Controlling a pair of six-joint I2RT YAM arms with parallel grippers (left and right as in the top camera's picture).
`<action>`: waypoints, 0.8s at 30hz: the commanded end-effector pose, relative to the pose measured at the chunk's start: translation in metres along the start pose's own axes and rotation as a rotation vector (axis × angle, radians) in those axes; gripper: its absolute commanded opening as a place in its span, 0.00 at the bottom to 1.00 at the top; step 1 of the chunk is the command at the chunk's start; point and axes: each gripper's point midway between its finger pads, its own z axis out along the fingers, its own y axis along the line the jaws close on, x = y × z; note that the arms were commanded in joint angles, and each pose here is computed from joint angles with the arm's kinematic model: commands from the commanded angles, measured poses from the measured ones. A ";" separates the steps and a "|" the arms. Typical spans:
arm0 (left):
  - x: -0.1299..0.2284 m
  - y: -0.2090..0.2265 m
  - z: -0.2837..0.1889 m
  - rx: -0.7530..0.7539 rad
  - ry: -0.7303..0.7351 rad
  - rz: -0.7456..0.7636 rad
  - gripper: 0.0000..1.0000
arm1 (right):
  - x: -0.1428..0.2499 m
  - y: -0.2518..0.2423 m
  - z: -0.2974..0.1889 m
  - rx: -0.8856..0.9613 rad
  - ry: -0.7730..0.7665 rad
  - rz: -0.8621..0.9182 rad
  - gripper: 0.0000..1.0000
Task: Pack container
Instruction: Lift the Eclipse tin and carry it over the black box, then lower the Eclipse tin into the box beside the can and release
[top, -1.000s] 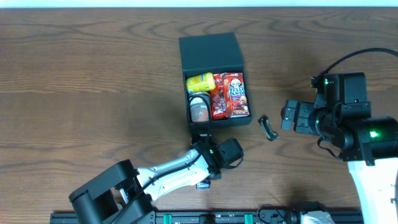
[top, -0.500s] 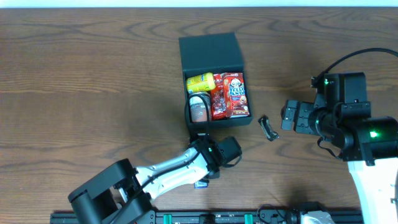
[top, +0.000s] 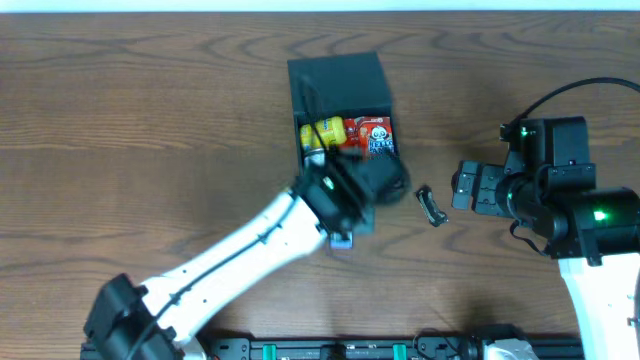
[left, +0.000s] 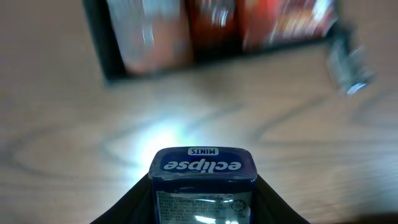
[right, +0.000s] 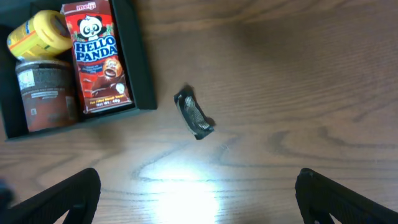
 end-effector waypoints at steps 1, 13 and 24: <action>-0.038 0.006 -0.018 0.070 -0.032 0.057 0.06 | 0.000 -0.004 0.001 0.016 0.000 0.018 0.99; -0.094 0.002 0.041 0.096 0.016 0.060 0.06 | -0.002 -0.005 0.001 0.025 -0.011 0.018 0.99; -0.106 0.000 0.087 0.056 0.010 0.027 0.06 | -0.002 -0.005 0.001 0.024 -0.011 0.018 0.99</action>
